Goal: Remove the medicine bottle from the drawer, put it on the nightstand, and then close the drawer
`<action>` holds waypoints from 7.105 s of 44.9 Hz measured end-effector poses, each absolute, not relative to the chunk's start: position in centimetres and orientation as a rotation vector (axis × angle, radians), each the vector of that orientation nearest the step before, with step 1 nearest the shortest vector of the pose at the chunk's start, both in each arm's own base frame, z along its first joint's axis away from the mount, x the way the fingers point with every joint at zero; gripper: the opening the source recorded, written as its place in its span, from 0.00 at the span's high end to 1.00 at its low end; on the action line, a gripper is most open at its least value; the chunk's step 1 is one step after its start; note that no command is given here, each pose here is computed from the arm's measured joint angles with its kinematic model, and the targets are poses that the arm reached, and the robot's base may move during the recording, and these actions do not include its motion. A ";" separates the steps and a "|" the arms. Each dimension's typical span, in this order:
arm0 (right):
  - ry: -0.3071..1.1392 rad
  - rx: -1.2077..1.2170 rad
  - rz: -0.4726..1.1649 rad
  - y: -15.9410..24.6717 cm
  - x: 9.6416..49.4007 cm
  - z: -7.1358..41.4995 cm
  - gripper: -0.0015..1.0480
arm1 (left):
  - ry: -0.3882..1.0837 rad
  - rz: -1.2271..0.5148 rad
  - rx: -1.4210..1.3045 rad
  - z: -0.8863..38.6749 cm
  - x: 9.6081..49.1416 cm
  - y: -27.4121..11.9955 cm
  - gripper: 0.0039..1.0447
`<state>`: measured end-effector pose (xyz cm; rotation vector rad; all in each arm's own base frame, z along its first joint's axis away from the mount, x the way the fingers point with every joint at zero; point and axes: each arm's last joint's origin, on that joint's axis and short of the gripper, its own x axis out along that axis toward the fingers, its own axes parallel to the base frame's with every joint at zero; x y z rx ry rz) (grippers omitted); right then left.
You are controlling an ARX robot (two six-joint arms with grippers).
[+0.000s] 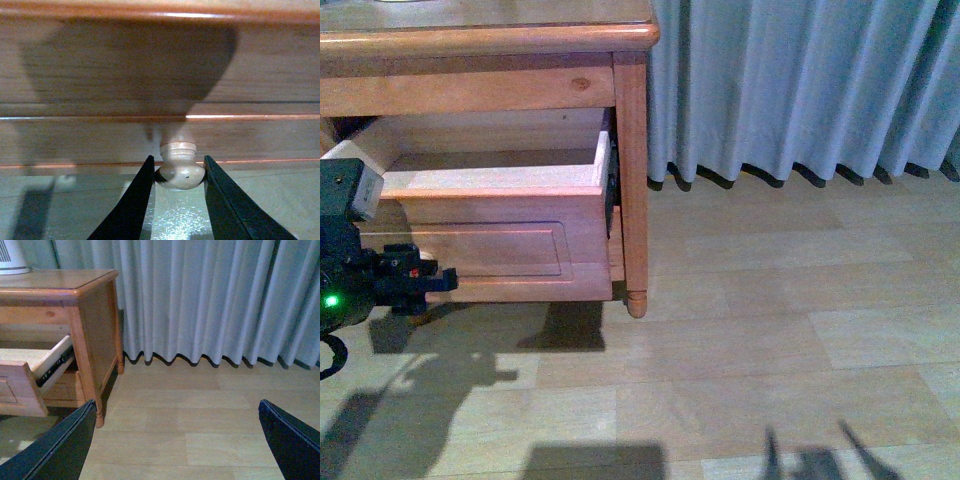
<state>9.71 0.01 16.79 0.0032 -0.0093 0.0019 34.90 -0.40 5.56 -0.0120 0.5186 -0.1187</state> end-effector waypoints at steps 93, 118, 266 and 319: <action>-0.009 0.003 0.002 0.0 9.7 16.8 0.07 | 0.132 -0.129 -0.092 24.0 16.3 3.5 0.18; -0.009 0.003 0.002 0.0 9.7 16.8 0.07 | -0.001 0.011 -0.012 19.4 12.7 0.3 0.97; 0.851 0.040 0.216 20.1 37.9 16.6 0.07 | -0.005 0.002 -0.004 16.6 9.7 0.0 0.06; 0.910 0.121 0.191 21.1 40.3 11.1 0.07 | -0.005 0.002 -0.004 16.6 9.7 0.0 0.06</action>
